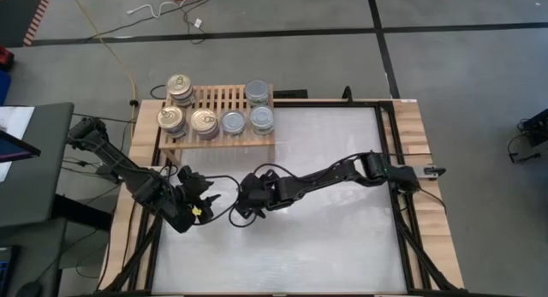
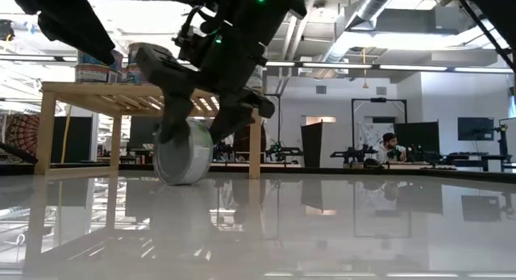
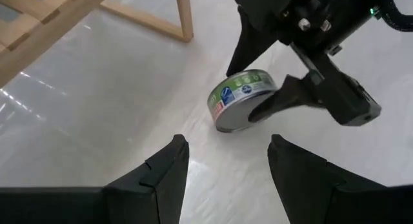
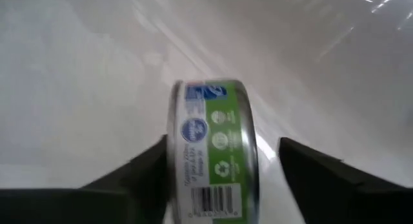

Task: Stack canned seafood by type on shelf
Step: Stack the green tuna can on top of the bottom left green tuna can on the shelf

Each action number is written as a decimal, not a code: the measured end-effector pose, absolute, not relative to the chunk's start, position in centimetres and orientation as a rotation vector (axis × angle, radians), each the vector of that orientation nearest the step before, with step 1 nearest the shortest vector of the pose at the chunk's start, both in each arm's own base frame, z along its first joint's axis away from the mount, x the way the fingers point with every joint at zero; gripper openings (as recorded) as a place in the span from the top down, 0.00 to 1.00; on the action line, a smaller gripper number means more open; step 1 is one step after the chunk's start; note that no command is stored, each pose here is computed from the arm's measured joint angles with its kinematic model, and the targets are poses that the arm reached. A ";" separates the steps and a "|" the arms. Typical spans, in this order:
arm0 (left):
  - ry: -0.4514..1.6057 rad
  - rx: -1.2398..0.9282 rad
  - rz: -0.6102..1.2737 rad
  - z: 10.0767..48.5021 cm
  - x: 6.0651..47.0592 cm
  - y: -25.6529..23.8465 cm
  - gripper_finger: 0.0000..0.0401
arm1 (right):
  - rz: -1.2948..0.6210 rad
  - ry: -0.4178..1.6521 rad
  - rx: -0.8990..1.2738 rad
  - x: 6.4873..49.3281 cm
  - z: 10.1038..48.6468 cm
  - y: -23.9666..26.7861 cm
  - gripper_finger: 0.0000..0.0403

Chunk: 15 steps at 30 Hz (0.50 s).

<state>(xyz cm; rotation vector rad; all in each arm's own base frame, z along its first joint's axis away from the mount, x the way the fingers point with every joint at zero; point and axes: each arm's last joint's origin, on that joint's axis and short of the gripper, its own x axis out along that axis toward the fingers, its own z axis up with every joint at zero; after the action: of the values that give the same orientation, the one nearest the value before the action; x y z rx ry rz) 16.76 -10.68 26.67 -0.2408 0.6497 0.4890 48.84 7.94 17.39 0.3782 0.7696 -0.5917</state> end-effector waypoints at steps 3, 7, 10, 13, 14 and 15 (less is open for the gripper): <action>0.650 -0.237 0.488 26.7 16.8 -10.7 0.49 | -0.588 0.768 0.380 48.7 17.9 7.9 0.34; 0.656 -0.215 0.481 26.7 16.8 -10.7 0.49 | -0.562 0.826 0.371 48.0 18.5 8.1 0.61; 0.655 -0.214 0.479 26.7 16.8 -10.7 0.49 | -0.511 0.904 0.342 47.2 19.3 8.3 0.60; 0.653 -0.215 0.479 26.7 16.8 -10.7 0.49 | -0.460 0.968 0.327 46.4 20.4 8.3 0.60; 0.653 -0.216 0.479 26.7 16.8 -10.7 0.49 | -0.455 0.980 0.323 46.0 20.7 8.4 0.60; 0.651 -0.221 0.481 26.7 16.8 -10.7 0.49 | -0.448 0.985 0.315 45.6 21.0 8.4 0.60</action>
<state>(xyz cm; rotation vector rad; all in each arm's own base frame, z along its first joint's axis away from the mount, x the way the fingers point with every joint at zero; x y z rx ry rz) 16.79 -10.69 26.69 -0.2213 0.6514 0.4810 45.59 8.44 20.96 0.3150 0.9853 -0.4484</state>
